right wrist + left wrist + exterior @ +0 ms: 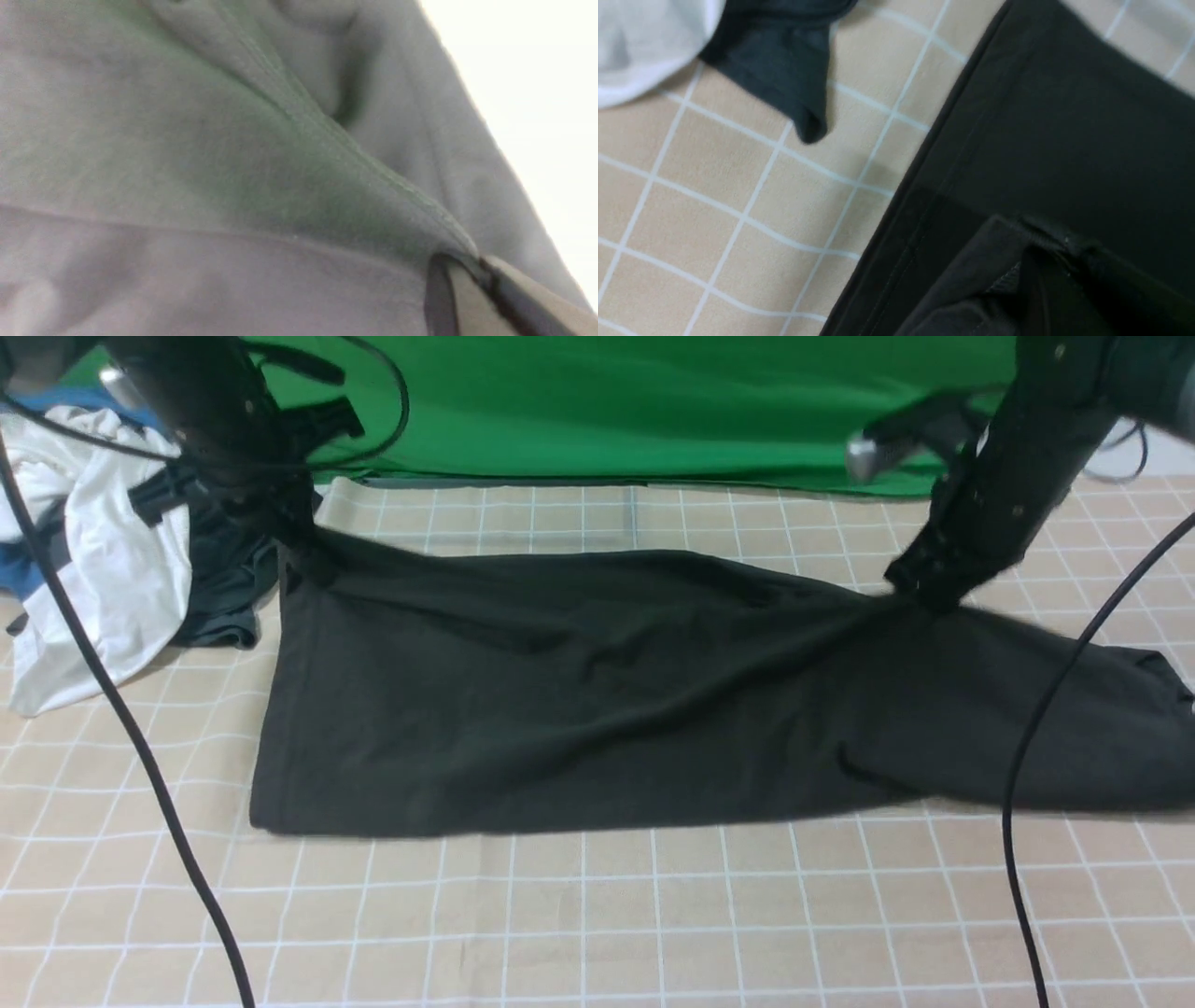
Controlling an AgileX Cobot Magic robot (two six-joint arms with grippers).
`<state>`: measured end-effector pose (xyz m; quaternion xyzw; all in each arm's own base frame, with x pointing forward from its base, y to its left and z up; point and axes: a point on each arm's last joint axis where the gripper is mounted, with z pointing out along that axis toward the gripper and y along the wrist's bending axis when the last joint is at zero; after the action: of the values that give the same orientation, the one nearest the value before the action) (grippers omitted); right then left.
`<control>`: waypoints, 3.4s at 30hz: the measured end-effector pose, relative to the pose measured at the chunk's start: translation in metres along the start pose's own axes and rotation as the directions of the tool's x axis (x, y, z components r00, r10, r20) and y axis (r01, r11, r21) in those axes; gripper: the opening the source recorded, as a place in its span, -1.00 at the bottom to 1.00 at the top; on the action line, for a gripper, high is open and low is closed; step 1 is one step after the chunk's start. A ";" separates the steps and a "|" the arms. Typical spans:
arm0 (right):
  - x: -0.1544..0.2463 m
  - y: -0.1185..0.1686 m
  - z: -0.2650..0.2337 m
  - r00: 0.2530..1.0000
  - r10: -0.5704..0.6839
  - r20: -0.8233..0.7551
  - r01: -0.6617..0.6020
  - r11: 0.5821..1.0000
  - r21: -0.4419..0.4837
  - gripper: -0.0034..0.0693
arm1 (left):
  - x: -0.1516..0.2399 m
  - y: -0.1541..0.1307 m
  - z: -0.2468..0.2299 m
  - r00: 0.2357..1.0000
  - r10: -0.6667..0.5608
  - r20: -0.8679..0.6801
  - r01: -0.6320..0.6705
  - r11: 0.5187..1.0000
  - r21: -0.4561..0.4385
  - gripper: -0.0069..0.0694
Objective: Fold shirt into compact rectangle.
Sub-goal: 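Fold the black garment in half by bringing its near edge over to the far edge, then pull the folded dark garment lengthwise by its ends to straighten it flat on the table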
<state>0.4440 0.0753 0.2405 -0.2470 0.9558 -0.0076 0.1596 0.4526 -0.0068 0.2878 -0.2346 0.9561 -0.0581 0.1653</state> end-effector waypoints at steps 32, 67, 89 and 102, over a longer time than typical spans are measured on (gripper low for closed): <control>-0.024 -0.032 0.039 0.958 0.106 0.268 -0.135 0.987 0.091 0.12 | -0.036 -0.009 0.068 0.966 -0.005 0.257 -0.008 0.999 0.050 -0.34; 0.128 -0.107 0.004 0.821 0.564 -0.089 -0.557 0.825 0.093 0.34 | 0.099 -0.028 0.066 0.923 0.352 -0.158 -0.346 0.936 0.068 -0.79; 0.124 -0.115 0.020 0.823 0.533 -0.198 -0.529 0.845 0.074 -0.80 | 0.098 -0.027 0.066 0.924 0.349 -0.156 -0.344 0.937 0.060 -0.79; 0.121 -0.118 0.038 0.797 0.569 -0.201 -0.569 0.820 0.066 0.38 | 0.098 -0.027 0.066 0.925 0.346 -0.157 -0.341 0.938 0.060 -0.79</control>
<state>0.4105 -0.0835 0.1793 0.0537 0.9971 0.0134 0.0519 0.4047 -0.0791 0.2025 -0.0555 0.9918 -0.0624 0.0971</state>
